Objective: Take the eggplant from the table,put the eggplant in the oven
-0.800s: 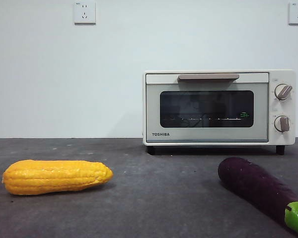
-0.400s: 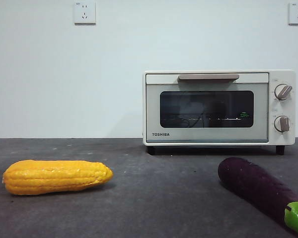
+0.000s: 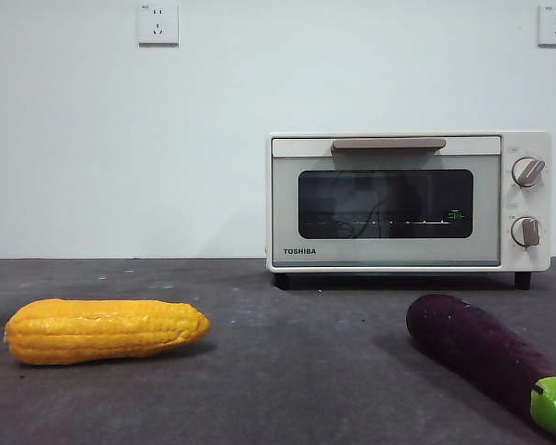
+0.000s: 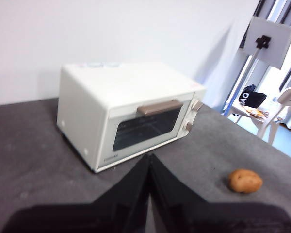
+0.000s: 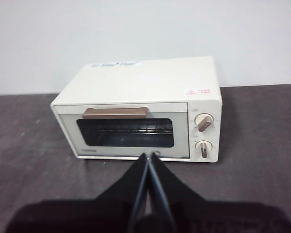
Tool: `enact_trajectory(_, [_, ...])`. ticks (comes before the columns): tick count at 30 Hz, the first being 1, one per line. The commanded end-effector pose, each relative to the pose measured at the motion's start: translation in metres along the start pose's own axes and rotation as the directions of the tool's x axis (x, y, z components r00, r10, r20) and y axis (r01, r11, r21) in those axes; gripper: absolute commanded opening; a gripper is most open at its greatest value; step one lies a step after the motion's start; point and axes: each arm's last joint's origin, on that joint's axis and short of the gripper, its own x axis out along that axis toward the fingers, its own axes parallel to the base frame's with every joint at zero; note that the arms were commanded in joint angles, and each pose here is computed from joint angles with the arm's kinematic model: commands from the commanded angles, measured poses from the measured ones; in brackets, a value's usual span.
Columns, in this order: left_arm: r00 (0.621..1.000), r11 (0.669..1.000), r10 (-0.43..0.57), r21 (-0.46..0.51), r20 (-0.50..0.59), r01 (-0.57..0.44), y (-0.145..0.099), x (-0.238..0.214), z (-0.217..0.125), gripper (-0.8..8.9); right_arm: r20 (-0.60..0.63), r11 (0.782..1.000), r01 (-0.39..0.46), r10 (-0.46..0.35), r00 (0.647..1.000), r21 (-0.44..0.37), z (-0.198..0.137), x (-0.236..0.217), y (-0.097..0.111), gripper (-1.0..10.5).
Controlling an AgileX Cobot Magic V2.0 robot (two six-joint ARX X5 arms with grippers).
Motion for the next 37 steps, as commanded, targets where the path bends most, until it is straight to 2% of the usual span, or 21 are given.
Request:
enact_trajectory(1, [0.999, 0.999, -0.033, 0.033, 0.012, 0.032, -0.003, 0.003, 0.021, -0.06, -0.017, 0.999, -0.024, 0.023, 1.000, -0.038, 0.018, -0.003, 0.002, -0.1])
enact_trajectory(8, [0.996, 0.992, -0.094, 0.086, -0.013, 0.094, -0.009, 0.018, 0.055, -0.06, -0.080, 0.998, -0.063, 0.060, 0.995, -0.027, 0.049, -0.003, 0.004, -0.1])
enact_trajectory(15, [0.987, 0.982, -0.153, 0.100, -0.058, 0.158, -0.014, 0.035, 0.060, -0.06, -0.122, 0.997, -0.070, 0.067, 0.990, -0.018, 0.059, 0.002, 0.004, 0.0])
enact_trajectory(18, [0.983, 0.980, -0.165, 0.099, -0.075, 0.172, -0.013, 0.041, 0.058, -0.06, -0.134, 0.991, -0.133, 0.130, 0.982, -0.006, 0.060, 0.004, 0.006, 0.1])
enact_trajectory(19, [0.983, 0.979, -0.167, 0.103, -0.080, 0.175, -0.013, 0.043, 0.057, -0.06, -0.135, 0.987, -0.162, 0.160, 0.978, -0.002, 0.061, 0.005, 0.006, 0.3])
enact_trajectory(22, [0.980, 0.978, -0.175, 0.100, -0.092, 0.184, -0.013, 0.048, 0.055, -0.06, -0.136, 0.973, -0.230, 0.229, 0.964, 0.008, 0.061, 0.005, 0.008, 2.0])
enact_trajectory(26, [0.976, 0.976, -0.189, 0.095, -0.105, 0.199, -0.012, 0.056, 0.053, -0.06, -0.143, 0.966, -0.259, 0.259, 0.955, 0.019, 0.061, 0.007, 0.009, 4.0])
enact_trajectory(33, [0.970, 0.969, -0.217, 0.097, -0.113, 0.228, -0.013, 0.069, 0.051, -0.06, -0.170, 0.960, -0.279, 0.281, 0.945, 0.034, 0.058, 0.008, 0.009, 5.7])
enact_trajectory(37, [0.965, 0.966, -0.229, 0.093, -0.126, 0.241, -0.011, 0.078, 0.048, -0.06, -0.180, 0.949, -0.311, 0.316, 0.932, 0.055, 0.057, 0.007, 0.010, 5.7])
